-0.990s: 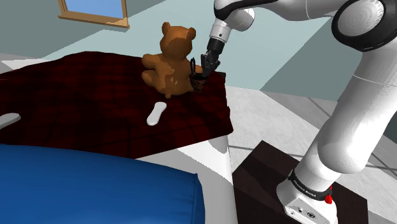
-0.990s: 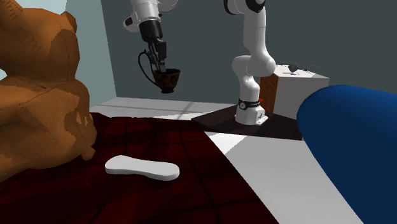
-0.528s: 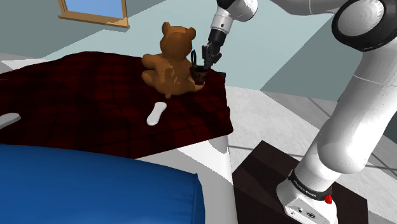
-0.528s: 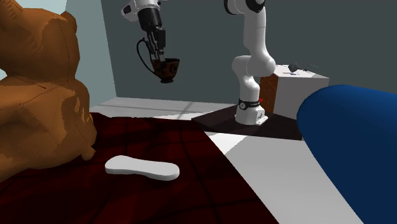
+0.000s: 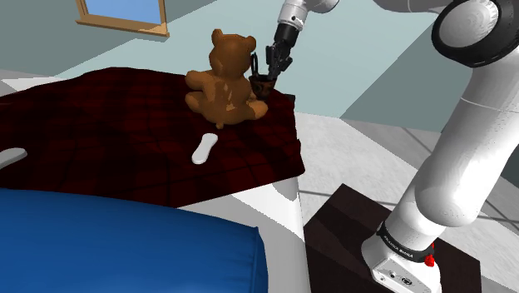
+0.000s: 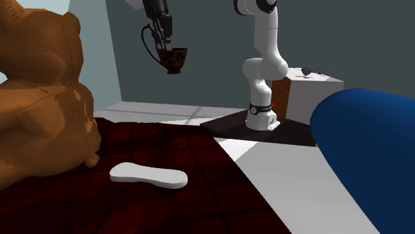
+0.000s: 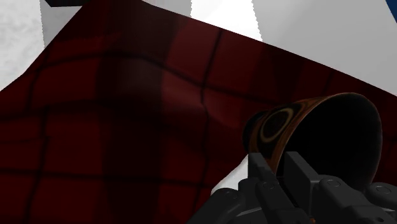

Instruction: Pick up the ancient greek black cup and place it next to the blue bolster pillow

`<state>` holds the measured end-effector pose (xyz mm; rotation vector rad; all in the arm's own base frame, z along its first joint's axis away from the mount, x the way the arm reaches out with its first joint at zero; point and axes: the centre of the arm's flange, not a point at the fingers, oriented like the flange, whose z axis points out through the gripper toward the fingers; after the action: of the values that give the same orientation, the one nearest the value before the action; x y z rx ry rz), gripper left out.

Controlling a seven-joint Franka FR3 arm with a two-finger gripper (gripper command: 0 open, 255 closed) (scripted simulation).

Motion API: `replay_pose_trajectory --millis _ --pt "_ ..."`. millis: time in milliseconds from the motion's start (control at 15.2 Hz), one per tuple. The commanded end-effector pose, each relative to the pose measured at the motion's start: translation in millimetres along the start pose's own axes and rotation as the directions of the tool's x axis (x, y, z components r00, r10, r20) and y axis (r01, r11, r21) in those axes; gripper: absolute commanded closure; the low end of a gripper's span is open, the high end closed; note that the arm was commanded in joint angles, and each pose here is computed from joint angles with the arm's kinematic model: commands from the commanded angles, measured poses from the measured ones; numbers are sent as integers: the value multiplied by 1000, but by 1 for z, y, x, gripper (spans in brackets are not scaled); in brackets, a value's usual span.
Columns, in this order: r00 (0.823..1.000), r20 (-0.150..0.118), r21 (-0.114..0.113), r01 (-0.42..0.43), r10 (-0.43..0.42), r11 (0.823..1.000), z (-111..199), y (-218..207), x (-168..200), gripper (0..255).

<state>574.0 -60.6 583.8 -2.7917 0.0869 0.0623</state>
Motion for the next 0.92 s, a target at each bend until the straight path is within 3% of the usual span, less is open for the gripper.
replay_pose_trajectory --millis 0,528,858 --pt "1000 0 0 0 0 1000 -10 -4 -1 255" --pt "1000 0 0 0 0 1000 -46 -17 -3 255" --pt "1000 0 0 0 0 1000 -24 -73 -28 255"
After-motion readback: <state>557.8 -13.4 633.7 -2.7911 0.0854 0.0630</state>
